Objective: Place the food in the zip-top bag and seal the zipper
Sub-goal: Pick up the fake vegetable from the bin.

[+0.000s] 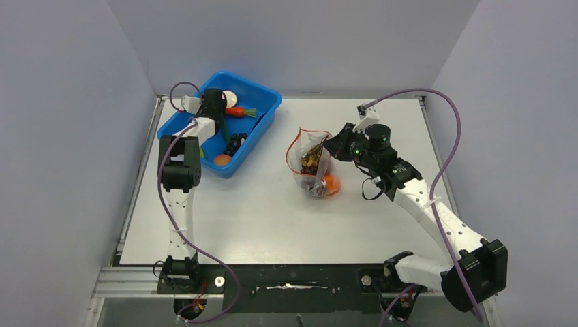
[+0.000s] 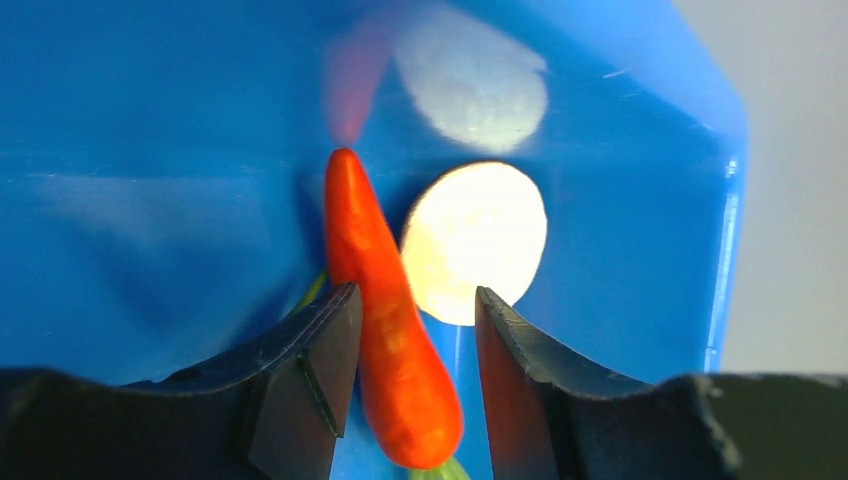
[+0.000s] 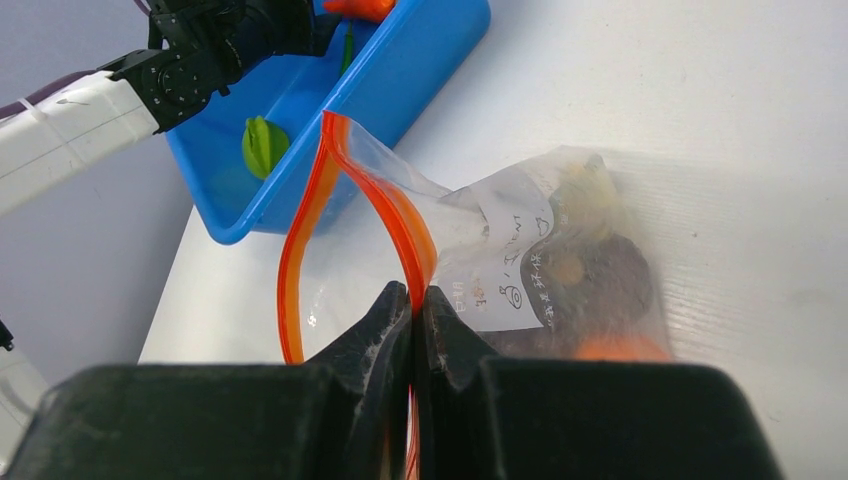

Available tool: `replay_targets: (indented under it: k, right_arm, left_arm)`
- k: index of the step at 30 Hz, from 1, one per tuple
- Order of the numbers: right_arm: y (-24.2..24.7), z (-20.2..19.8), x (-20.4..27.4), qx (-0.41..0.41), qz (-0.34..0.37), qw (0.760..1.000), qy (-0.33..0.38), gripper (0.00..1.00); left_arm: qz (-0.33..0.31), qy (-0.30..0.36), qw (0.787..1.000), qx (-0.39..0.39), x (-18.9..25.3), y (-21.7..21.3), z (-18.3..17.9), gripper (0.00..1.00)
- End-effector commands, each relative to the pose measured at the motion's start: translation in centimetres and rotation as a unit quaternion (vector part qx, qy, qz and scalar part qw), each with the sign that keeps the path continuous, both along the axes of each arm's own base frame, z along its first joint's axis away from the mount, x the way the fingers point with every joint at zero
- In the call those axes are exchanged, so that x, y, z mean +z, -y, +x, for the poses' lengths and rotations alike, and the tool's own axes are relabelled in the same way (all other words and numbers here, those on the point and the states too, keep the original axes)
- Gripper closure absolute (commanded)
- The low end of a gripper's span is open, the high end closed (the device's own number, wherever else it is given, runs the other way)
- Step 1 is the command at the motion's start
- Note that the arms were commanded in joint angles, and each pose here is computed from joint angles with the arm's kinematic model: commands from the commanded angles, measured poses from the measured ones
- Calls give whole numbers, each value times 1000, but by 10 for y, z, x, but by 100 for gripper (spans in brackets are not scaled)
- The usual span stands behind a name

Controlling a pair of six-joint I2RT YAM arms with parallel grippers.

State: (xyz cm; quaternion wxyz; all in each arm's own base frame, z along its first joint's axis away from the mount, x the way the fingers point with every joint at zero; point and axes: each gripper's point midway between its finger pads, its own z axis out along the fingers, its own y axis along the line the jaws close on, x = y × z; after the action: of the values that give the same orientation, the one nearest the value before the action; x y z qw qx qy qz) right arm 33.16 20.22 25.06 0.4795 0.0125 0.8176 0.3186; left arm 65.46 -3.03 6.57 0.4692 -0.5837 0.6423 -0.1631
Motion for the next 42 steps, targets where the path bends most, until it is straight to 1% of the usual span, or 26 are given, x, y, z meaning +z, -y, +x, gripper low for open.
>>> replay_targets:
  k: [1, 6, 14, 21, 27, 31, 34, 37, 42]
  right_arm:
    - [0, 13, 26, -8, 14, 999, 45, 100]
    - [0, 14, 25, -8, 13, 999, 43, 100]
    - [0, 17, 23, -9, 14, 999, 43, 100]
    - [0, 20, 21, -8, 16, 999, 41, 100]
    - [0, 21, 22, -8, 18, 999, 41, 100]
    - [0, 20, 25, -7, 20, 999, 42, 100]
    - [1, 18, 27, -9, 23, 999, 45, 100]
    - [3, 17, 28, -12, 26, 999, 44, 100]
    - [2, 15, 24, -13, 29, 999, 39, 100]
  left_arm:
    - [-5, 61, 998, -3, 24, -2, 18, 56]
    - [-12, 41, 999, -3, 11, 0, 23, 56]
    - [-11, 12, 1000, 9, 0, -2, 13, 56]
    - [-6, 22, 1000, 5, 4, -1, 24, 56]
    - [-20, 16, 1000, -3, -5, 8, 28, 56]
    - [-31, 7, 999, -1, -12, 11, 25, 64]
    - [-35, 4, 999, 1, -11, 13, 23, 73]
    - [-32, 13, 999, -3, 2, 14, 23, 80]
    - [-18, 55, 998, -9, 46, 13, 21, 86]
